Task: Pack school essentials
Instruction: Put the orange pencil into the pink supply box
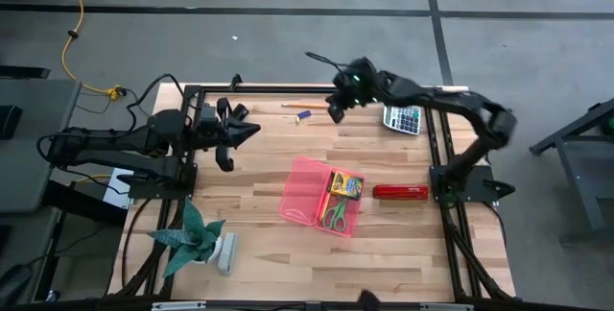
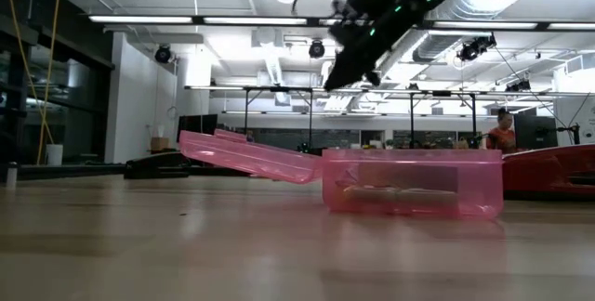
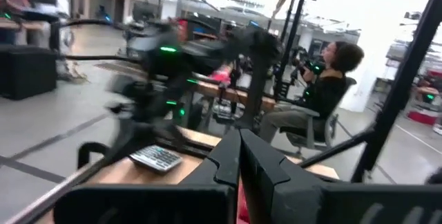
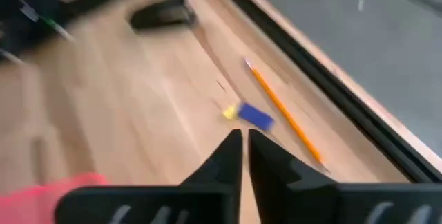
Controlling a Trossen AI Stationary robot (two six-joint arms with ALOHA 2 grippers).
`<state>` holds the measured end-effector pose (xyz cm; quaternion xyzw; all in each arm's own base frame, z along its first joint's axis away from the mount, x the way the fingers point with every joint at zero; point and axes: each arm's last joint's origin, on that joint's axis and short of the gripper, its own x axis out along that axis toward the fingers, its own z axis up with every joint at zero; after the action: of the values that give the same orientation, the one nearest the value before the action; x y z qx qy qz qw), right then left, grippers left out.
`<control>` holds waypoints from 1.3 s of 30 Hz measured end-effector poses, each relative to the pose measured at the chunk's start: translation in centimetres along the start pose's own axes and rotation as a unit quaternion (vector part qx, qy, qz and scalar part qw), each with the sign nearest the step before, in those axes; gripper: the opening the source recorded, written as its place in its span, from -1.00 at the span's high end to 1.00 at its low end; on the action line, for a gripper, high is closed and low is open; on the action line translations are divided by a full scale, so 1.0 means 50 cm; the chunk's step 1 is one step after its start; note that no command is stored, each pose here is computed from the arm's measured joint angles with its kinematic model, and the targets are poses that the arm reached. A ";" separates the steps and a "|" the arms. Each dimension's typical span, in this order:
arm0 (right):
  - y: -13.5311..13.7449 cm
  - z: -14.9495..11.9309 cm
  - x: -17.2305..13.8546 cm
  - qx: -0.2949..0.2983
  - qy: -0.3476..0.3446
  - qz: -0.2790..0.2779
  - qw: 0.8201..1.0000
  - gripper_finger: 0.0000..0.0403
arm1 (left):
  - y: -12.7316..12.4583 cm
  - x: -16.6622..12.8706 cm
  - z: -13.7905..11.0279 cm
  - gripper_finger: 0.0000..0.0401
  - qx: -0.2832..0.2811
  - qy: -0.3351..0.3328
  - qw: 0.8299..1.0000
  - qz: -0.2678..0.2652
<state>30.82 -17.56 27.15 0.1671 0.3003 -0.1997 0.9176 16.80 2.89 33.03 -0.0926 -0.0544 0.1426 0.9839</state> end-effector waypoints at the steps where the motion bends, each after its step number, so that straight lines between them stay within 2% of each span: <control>1: -0.015 0.007 0.017 -0.001 0.020 -0.003 1.000 0.89 | 0.000 0.000 -0.002 1.00 -0.003 0.005 1.000 -0.005; 8: -0.121 0.030 0.130 0.000 0.137 0.003 0.991 0.40 | -0.003 0.000 -0.008 1.00 -0.017 0.025 0.999 -0.035; 12: -0.162 0.033 0.191 -0.021 0.176 0.025 0.984 0.27 | -0.004 0.000 -0.008 1.00 -0.017 0.027 0.999 -0.043; 20: -0.206 0.024 0.276 -0.077 0.254 0.042 0.963 0.25 | -0.004 0.000 -0.008 1.00 -0.021 0.027 0.999 -0.043; 25: -0.220 -0.002 0.313 -0.092 0.298 0.048 0.949 0.25 | -0.004 0.000 -0.008 1.00 -0.021 0.026 0.999 -0.039; 35: -0.215 -0.013 0.326 -0.125 0.319 0.013 0.940 0.25 | -0.002 0.000 -0.008 1.00 -0.019 0.024 0.999 -0.022; 39: -0.188 -0.014 0.333 -0.172 0.324 0.016 0.930 0.28 | -0.001 0.000 -0.008 1.00 -0.007 0.023 1.000 -0.020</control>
<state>38.40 -29.82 14.59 0.0667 0.6085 -0.0651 0.7881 16.87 2.76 32.65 -0.1016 -0.0344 0.1202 0.9869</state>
